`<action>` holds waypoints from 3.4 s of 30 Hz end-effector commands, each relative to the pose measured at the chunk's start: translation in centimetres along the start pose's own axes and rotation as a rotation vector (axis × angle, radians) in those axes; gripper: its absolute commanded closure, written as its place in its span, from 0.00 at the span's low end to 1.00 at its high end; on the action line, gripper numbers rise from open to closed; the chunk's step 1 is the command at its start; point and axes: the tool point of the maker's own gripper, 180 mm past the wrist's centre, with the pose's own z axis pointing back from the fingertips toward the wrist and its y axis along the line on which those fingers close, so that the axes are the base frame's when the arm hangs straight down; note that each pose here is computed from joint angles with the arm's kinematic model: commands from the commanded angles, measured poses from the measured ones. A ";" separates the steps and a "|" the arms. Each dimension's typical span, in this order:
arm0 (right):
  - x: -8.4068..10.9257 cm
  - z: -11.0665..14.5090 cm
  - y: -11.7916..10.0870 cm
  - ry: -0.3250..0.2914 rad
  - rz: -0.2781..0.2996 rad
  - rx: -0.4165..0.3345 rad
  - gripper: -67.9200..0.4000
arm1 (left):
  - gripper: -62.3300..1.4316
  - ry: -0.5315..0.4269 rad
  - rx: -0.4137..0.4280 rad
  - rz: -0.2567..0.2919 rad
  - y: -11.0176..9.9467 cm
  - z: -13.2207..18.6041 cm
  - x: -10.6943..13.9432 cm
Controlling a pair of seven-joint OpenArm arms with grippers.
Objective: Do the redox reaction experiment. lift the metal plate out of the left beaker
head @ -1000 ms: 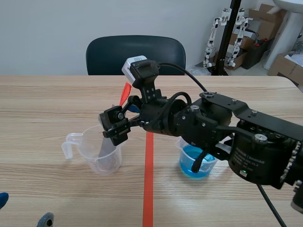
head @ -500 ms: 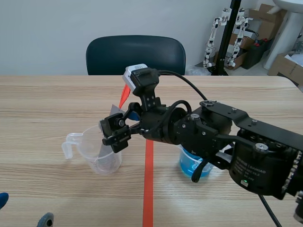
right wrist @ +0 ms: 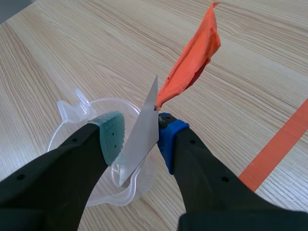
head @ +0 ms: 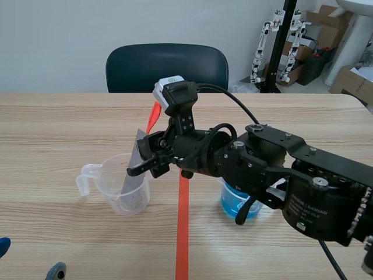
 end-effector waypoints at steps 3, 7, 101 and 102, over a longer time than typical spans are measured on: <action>1.9 -0.2 0.0 -0.054 0.012 0.008 0.85 | 0.11 -0.053 0.006 0.001 0.2 -0.1 1.0; 1.8 -0.2 0.0 -0.054 0.012 0.008 0.99 | 0.11 -0.053 0.006 0.001 0.2 -0.1 1.0; 16.0 6.4 7.4 -0.077 0.339 0.346 0.99 | 0.11 -0.054 0.011 -0.001 0.3 -0.1 1.0; 15.9 6.4 7.5 -0.075 0.347 0.354 0.99 | 0.11 -0.054 0.011 -0.001 0.3 -0.1 1.0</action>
